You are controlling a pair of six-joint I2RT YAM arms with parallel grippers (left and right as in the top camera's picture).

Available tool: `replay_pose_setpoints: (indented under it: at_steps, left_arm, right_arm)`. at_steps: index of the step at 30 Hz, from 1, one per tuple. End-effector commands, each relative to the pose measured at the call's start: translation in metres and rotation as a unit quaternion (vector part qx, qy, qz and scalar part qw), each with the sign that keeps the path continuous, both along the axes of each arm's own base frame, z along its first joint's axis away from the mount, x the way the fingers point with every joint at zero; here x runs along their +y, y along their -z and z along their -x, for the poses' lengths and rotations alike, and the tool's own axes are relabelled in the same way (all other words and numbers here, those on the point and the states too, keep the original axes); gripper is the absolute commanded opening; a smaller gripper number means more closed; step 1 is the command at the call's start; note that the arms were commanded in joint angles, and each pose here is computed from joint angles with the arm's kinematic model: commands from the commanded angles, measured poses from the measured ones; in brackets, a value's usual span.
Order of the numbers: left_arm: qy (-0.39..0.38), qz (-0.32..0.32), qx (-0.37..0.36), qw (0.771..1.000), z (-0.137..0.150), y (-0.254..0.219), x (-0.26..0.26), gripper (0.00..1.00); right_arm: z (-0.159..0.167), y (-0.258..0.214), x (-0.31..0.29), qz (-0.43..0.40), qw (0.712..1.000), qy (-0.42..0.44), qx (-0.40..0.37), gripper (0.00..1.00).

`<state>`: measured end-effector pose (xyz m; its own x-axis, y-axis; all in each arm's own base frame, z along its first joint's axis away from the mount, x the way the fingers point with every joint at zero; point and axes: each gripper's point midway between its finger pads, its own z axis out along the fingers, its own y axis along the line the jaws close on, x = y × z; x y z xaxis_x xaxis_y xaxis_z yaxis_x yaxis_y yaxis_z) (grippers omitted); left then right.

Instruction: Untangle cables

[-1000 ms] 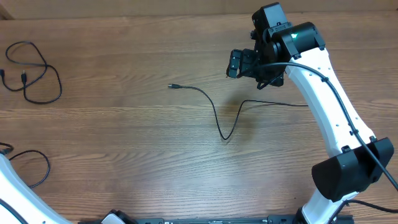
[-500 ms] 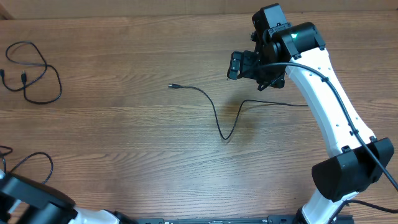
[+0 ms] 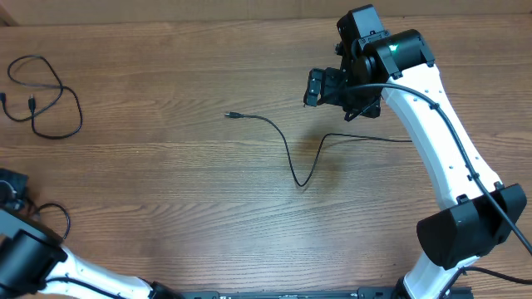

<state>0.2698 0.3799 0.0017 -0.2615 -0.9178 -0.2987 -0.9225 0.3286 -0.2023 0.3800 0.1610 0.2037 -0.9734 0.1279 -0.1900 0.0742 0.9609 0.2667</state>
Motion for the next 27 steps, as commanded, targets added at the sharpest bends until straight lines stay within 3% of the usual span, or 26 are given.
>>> replay_pose_setpoints:
  at_steps: [1, 2, 3, 4, 5, 13, 19, 27]
  left_arm:
    - [0.014, 0.025, 0.012, 1.0, 0.001, 0.027, -0.008, 0.04]
    - [0.014, 0.025, 0.013, 0.999, 0.001, 0.029, -0.008, 0.09]
    - [0.013, 0.026, 0.013, 0.999, 0.001, 0.031, -0.007, 0.37]
    - [0.009, 0.026, 0.011, 1.0, 0.0, 0.031, -0.007, 0.54]
    - [0.003, 0.026, 0.008, 1.0, -0.001, 0.029, -0.006, 1.0]
    - [0.034, 0.038, -0.077, 0.996, -0.039, -0.013, -0.009, 1.0]
    - [-0.007, -0.062, -0.041, 0.997, -0.028, -0.081, 0.008, 1.0]
    - [-0.022, -0.164, -0.112, 0.98, -0.019, -0.205, -0.001, 1.0]
  right_arm:
    - [0.001, -0.005, -0.001, -0.001, 1.0, 0.002, -0.006, 1.0]
    - [0.001, -0.005, -0.001, -0.003, 1.0, 0.001, -0.006, 1.0]
    - [0.001, -0.005, 0.0, -0.005, 1.0, 0.0, -0.005, 1.0]
    - [0.001, -0.005, 0.0, -0.007, 1.0, 0.0, -0.004, 1.0]
    - [0.002, -0.005, 0.002, -0.01, 1.0, -0.001, -0.004, 1.0]
    - [0.002, -0.005, 0.002, -0.01, 1.0, -0.001, -0.003, 1.0]
    - [0.001, -0.005, 0.002, -0.01, 1.0, -0.001, -0.004, 1.0]
    - [-0.001, -0.006, 0.002, -0.012, 1.0, -0.002, -0.009, 1.0]
